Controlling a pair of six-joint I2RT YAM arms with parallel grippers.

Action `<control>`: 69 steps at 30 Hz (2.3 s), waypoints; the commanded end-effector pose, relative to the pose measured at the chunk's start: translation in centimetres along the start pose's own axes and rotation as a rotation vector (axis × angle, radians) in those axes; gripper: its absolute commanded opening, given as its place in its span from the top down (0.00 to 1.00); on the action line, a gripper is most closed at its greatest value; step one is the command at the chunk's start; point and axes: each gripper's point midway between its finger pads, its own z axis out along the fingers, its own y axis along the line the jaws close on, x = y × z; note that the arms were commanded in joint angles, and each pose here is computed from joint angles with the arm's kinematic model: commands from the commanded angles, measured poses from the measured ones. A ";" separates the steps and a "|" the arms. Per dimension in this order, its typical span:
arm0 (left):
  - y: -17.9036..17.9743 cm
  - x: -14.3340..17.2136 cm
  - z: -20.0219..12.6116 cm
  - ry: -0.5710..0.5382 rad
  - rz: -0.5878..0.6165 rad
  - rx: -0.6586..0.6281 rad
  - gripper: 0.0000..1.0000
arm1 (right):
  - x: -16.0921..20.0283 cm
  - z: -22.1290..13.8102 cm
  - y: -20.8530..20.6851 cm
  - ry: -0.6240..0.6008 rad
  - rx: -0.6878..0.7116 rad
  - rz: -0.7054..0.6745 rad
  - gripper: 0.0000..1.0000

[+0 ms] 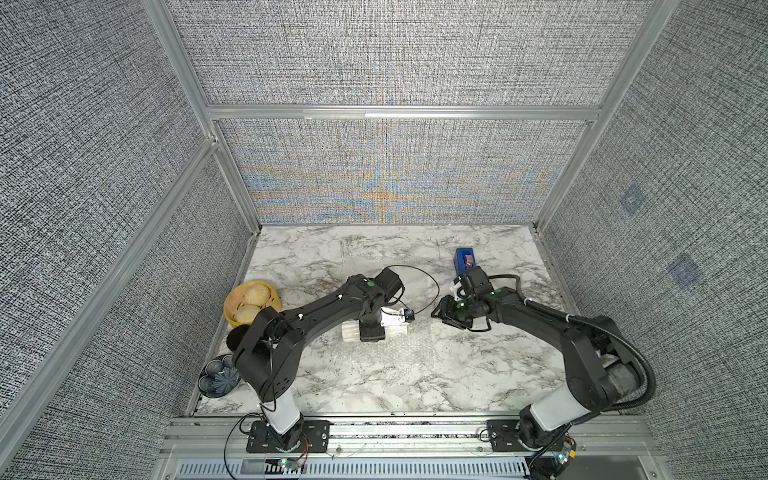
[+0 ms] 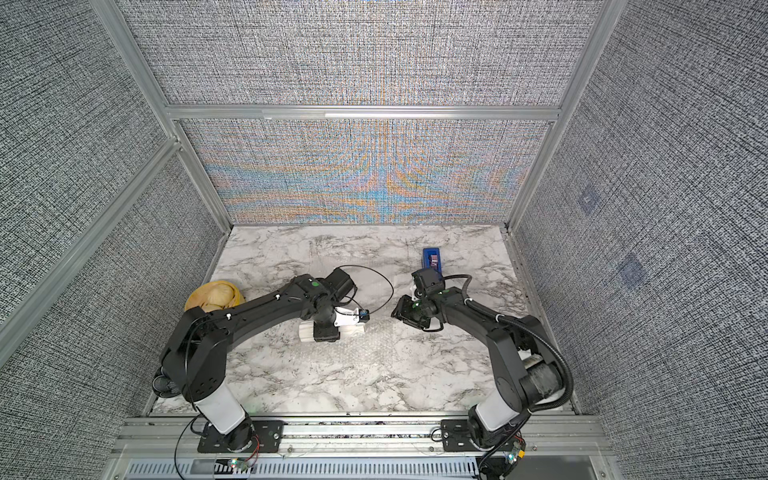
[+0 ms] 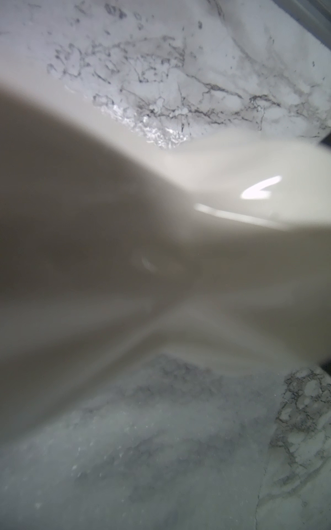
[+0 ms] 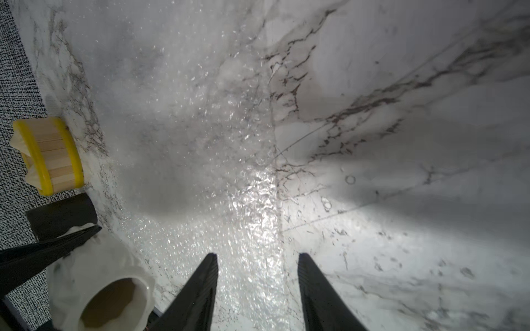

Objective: Wrap vases in bubble wrap
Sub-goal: Place the vase in bubble wrap.

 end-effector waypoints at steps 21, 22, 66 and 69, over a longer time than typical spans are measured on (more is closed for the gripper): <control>0.6 -2.8 4.3 0.030 0.190 0.015 0.47 | -0.8 5.6 -0.6 0.081 -0.039 0.056 0.64; 0.5 -2.7 4.3 0.036 0.185 0.021 0.46 | -0.7 5.7 -0.9 0.082 -0.028 0.055 0.66; 4.2 -3.7 0.9 -0.110 -0.206 -0.077 0.31 | 1.8 -4.9 1.9 -0.234 0.057 -0.496 0.61; 4.1 -3.2 1.4 -0.101 -0.229 -0.059 0.31 | 3.0 -5.7 2.8 -0.310 0.053 -0.609 0.59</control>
